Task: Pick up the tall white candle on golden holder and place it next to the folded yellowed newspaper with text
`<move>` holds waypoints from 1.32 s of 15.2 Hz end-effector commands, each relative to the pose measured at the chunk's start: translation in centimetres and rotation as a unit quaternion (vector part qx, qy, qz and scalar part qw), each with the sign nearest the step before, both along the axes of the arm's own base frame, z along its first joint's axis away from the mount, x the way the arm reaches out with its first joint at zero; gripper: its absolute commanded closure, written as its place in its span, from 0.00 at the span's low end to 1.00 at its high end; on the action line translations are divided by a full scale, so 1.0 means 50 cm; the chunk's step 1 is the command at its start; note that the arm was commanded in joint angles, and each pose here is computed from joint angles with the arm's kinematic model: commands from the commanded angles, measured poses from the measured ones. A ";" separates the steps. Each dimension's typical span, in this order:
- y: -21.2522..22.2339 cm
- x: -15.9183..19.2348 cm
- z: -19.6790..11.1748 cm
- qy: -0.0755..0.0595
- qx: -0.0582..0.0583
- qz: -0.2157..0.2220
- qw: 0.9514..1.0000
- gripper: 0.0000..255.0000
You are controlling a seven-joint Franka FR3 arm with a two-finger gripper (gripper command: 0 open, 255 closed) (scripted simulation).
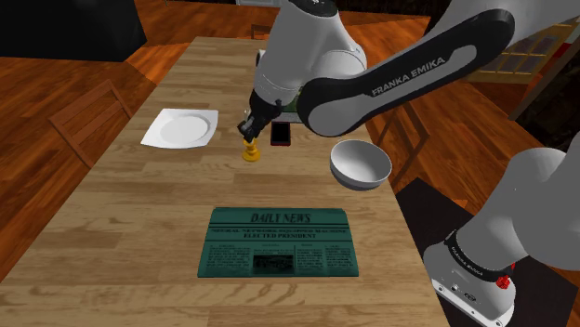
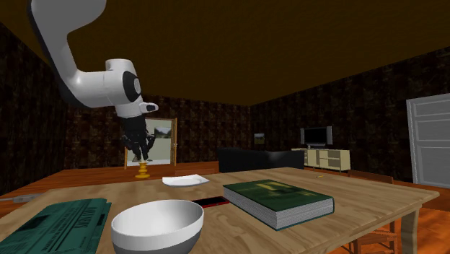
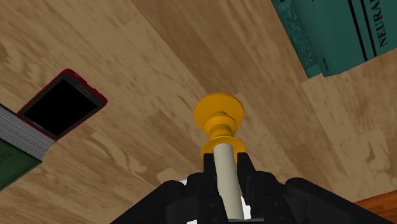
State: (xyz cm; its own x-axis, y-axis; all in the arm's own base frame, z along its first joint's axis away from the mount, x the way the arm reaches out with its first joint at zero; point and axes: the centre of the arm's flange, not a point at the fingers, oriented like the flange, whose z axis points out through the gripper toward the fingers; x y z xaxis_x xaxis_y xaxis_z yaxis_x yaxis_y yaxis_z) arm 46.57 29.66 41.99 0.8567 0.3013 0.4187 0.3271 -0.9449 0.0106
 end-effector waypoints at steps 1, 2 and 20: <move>0.000 -0.002 -0.021 0.000 0.000 0.000 1.000 1.00; 0.000 -0.002 -0.032 0.000 0.000 0.000 1.000 1.00; 0.000 -0.002 -0.199 0.000 0.000 0.000 1.000 1.00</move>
State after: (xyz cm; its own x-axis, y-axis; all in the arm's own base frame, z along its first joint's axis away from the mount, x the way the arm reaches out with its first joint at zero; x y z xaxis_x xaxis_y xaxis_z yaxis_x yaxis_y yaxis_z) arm 46.49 29.63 32.15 0.8566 0.3013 0.4188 0.3272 -0.9449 0.0105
